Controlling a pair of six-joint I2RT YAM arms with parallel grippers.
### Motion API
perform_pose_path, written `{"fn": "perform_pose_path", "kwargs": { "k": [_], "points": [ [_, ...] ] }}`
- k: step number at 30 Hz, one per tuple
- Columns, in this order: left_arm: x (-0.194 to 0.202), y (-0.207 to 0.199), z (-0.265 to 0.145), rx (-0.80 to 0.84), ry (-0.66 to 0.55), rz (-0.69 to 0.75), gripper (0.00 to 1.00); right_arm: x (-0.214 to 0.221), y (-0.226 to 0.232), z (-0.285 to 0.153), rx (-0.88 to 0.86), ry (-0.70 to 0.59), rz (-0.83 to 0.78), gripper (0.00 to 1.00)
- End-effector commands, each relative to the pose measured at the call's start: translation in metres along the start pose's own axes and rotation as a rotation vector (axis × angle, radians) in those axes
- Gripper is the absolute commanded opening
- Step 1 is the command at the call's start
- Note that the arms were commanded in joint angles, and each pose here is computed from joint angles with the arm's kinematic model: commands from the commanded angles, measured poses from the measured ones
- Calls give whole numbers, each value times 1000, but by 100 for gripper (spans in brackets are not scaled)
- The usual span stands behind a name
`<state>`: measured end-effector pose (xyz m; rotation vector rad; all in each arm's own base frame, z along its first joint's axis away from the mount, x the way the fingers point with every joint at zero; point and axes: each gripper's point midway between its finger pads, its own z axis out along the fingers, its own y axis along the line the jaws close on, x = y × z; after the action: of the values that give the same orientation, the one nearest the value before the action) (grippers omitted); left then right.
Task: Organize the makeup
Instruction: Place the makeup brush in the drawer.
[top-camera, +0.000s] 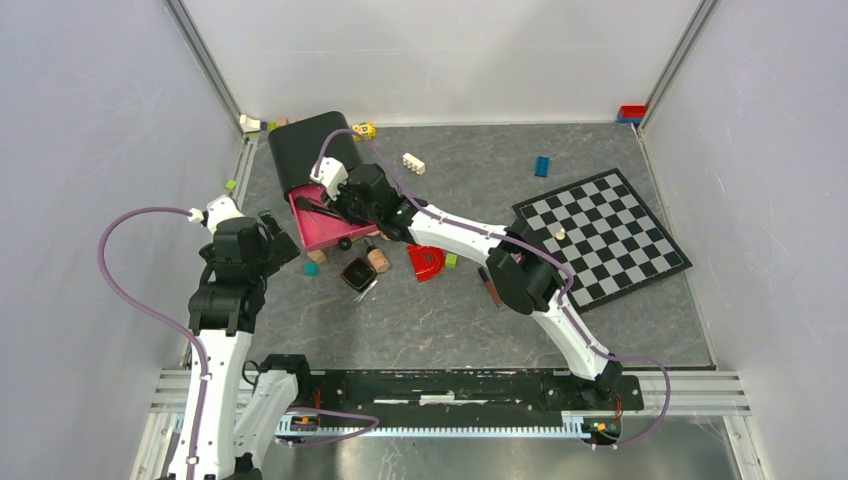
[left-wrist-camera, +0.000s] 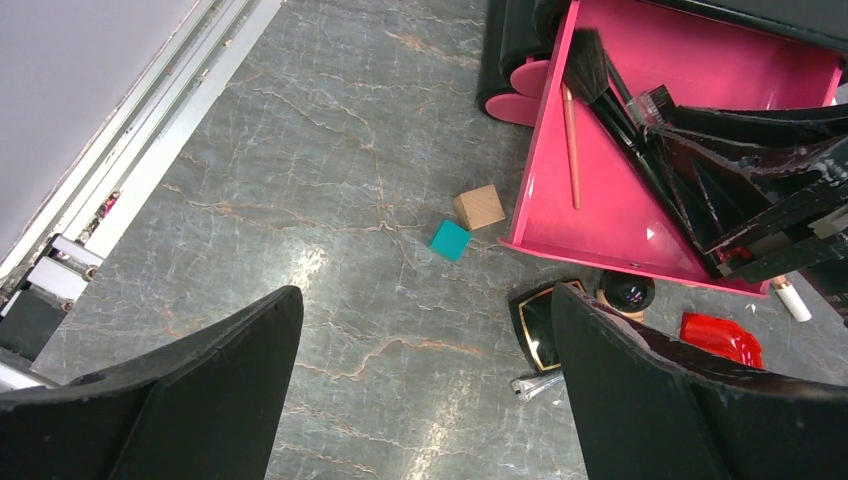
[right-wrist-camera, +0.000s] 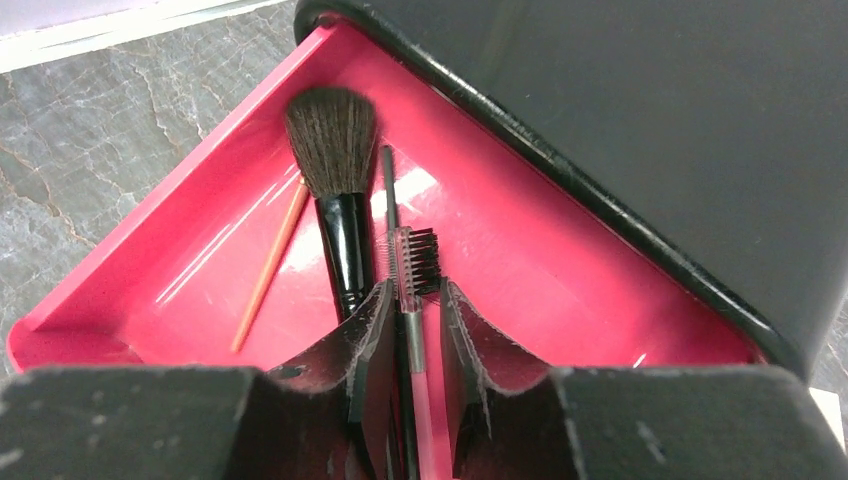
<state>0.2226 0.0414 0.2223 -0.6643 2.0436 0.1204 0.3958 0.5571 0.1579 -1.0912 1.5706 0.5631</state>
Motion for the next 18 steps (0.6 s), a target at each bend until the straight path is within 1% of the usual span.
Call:
{"fn": "perform_pose_path", "kwargs": {
  "k": [1,4,8,14,16,18],
  "points": [
    [-10,-4,-3,15,-24,-23,100,-54,-6,-22,13,-109,-19,29],
    [-10,-4,-2,14,-21,-23,100,-72,-9,-33,18,-143,-20,32],
    [-10,-4,-2,13,-22,-22,100,-95,-12,-48,23,-181,-22,38],
    [-10,-4,-2,13,-23,-24,100,-119,-12,-72,14,-223,-13,40],
    [-10,-4,-3,13,-24,-24,100,-119,-16,-81,32,-212,-6,41],
    [-10,-4,-2,12,-22,-22,100,-109,-26,-92,91,-172,12,41]
  ]
}}
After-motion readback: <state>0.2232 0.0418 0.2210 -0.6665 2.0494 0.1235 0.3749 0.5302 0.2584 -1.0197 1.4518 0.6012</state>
